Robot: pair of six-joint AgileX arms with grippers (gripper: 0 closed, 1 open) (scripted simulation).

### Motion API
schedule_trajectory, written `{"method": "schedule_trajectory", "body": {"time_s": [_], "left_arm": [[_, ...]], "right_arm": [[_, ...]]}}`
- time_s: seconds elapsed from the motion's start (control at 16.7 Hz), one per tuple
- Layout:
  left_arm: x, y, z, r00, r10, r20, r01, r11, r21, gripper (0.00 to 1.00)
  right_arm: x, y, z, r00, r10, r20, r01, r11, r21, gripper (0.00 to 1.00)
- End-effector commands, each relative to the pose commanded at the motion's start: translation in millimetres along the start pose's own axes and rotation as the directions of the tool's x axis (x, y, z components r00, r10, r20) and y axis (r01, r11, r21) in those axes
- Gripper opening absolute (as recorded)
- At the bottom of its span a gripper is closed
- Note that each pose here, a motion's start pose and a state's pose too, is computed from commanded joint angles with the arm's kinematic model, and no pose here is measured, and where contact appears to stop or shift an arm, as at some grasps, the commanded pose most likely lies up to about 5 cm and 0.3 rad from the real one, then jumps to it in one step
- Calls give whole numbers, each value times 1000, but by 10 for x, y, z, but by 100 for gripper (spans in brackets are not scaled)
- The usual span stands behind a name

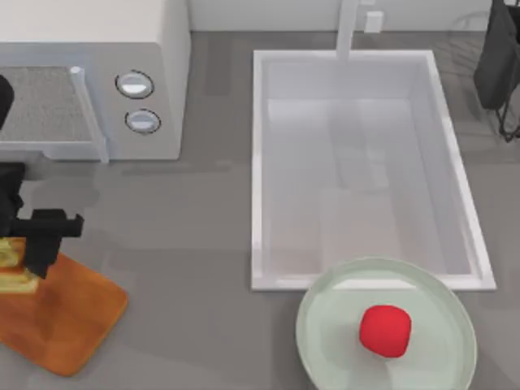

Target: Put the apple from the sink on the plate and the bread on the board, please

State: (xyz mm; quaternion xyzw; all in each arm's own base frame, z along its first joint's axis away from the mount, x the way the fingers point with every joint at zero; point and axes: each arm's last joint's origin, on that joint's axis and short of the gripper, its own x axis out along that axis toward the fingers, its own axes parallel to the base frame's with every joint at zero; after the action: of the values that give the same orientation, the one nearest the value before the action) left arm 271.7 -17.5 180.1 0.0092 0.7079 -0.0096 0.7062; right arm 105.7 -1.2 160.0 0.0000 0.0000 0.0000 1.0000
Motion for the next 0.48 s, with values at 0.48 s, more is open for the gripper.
{"method": "schedule_trajectory", "body": {"time_s": [0.48], "left_arm": [[56, 2, 7, 1000, 1, 1, -1, 1000, -7, 0]], "right_arm": [[0, 0, 0, 1000, 0, 0, 0, 1000, 0, 100]]}}
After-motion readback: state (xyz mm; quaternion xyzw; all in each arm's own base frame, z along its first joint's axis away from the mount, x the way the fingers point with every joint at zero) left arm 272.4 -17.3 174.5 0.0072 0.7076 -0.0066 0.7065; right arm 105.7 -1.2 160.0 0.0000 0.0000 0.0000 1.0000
